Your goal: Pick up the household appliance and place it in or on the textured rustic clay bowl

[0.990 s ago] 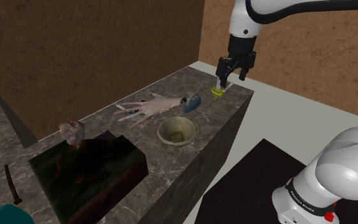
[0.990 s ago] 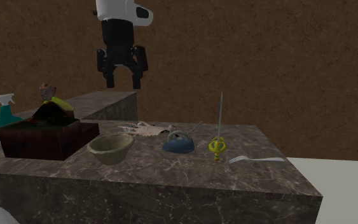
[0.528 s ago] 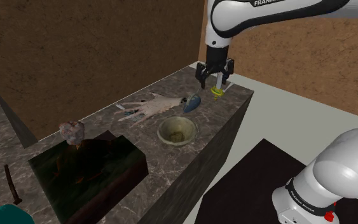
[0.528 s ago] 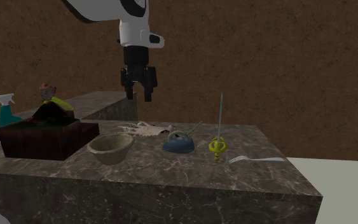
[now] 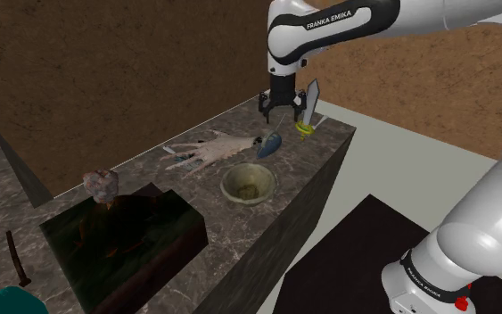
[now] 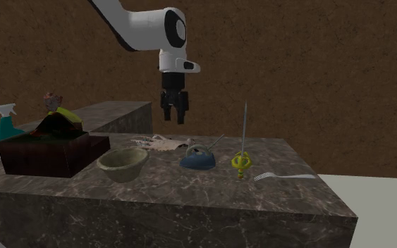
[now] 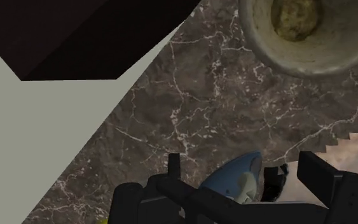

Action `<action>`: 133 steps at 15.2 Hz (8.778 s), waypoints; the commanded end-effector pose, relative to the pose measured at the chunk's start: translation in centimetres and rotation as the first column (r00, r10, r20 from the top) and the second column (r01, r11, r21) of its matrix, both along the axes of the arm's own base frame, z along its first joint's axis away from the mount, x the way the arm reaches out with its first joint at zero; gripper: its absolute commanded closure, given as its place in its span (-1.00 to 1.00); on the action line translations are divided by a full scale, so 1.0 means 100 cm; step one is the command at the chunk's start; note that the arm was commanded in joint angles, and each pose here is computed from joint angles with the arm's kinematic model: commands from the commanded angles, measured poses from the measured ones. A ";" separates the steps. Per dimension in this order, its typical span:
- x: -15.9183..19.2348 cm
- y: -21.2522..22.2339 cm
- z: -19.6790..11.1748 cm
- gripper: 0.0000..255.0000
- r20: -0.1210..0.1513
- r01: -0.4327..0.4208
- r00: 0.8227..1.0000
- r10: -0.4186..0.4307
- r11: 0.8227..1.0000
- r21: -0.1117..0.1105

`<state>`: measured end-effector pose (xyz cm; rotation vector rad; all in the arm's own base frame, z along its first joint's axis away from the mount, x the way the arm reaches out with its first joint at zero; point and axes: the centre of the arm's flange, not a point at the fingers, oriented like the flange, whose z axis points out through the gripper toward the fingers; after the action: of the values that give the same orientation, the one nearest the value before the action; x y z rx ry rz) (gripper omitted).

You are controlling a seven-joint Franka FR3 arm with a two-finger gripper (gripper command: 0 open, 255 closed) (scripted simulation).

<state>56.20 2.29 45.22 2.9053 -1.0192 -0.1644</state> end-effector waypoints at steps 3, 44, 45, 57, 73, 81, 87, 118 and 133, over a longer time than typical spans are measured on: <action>0.043 -0.021 -0.029 -1.00 -0.018 0.139 0.990 -0.140 0.990 -0.012; 0.113 -0.088 -0.099 1.00 -0.050 0.425 0.903 -0.427 0.904 -0.045; 0.113 -0.088 -0.094 1.00 -0.050 0.425 0.903 -0.427 0.904 -0.045; 0.113 -0.088 -0.031 1.00 -0.050 0.425 0.903 -0.427 0.904 -0.045; 0.091 -0.055 0.038 1.00 -0.050 0.425 0.903 -0.427 0.904 -0.045; 0.032 0.033 0.042 1.00 -0.050 0.425 0.903 -0.427 0.904 -0.045; -0.012 0.099 0.045 1.00 -0.050 0.425 0.903 -0.427 0.904 -0.045; -0.047 0.150 -0.033 -1.00 -0.050 0.425 0.903 -0.427 0.904 -0.045; -0.038 0.149 0.016 -1.00 -0.050 0.425 0.903 -0.427 0.904 -0.045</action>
<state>52.43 17.22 46.79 2.5841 -1.6159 -0.2464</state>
